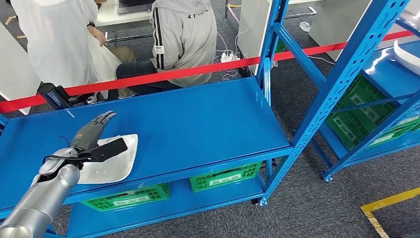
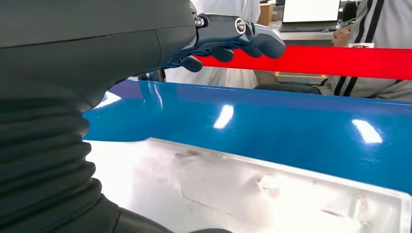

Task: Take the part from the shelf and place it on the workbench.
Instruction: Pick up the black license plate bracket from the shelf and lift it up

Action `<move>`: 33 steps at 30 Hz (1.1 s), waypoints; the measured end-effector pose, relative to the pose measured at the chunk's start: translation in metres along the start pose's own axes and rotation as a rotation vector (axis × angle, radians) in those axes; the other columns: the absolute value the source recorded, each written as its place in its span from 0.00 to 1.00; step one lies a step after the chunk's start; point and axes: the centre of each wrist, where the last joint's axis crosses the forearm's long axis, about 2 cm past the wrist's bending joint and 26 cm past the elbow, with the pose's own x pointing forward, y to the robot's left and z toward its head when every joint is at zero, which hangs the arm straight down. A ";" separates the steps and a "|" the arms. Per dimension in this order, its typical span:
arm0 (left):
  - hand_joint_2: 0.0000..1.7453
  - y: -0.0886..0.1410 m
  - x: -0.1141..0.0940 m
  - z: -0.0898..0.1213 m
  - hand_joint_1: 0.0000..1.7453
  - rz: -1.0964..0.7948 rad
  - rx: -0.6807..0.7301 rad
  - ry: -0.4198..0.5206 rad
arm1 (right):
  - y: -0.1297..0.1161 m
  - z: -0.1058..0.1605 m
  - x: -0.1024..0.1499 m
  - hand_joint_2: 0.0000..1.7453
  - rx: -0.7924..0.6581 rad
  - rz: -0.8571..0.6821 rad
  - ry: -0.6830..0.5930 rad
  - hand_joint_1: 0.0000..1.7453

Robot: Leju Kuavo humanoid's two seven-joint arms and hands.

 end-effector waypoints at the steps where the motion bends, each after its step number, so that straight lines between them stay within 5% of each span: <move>1: 1.00 0.000 0.000 0.000 0.00 0.000 -0.001 0.002 | 0.000 0.000 0.000 0.00 0.001 0.000 0.000 0.00; 27: 1.00 -0.007 -0.001 0.000 0.01 -0.018 -0.055 0.022 | -0.001 0.000 0.000 0.00 -0.006 -0.011 0.003 0.00; 28: 1.00 -0.008 -0.001 0.000 0.07 -0.020 -0.068 0.024 | -0.001 0.000 0.000 0.00 -0.008 -0.010 0.002 0.00; 32: 1.00 -0.010 -0.004 0.001 1.00 -0.025 -0.154 0.035 | -0.001 0.000 0.000 0.00 -0.014 -0.003 0.002 0.00; 33: 1.00 -0.010 -0.004 0.001 1.00 -0.026 -0.161 0.038 | -0.002 0.000 0.000 0.00 -0.015 -0.001 0.002 0.00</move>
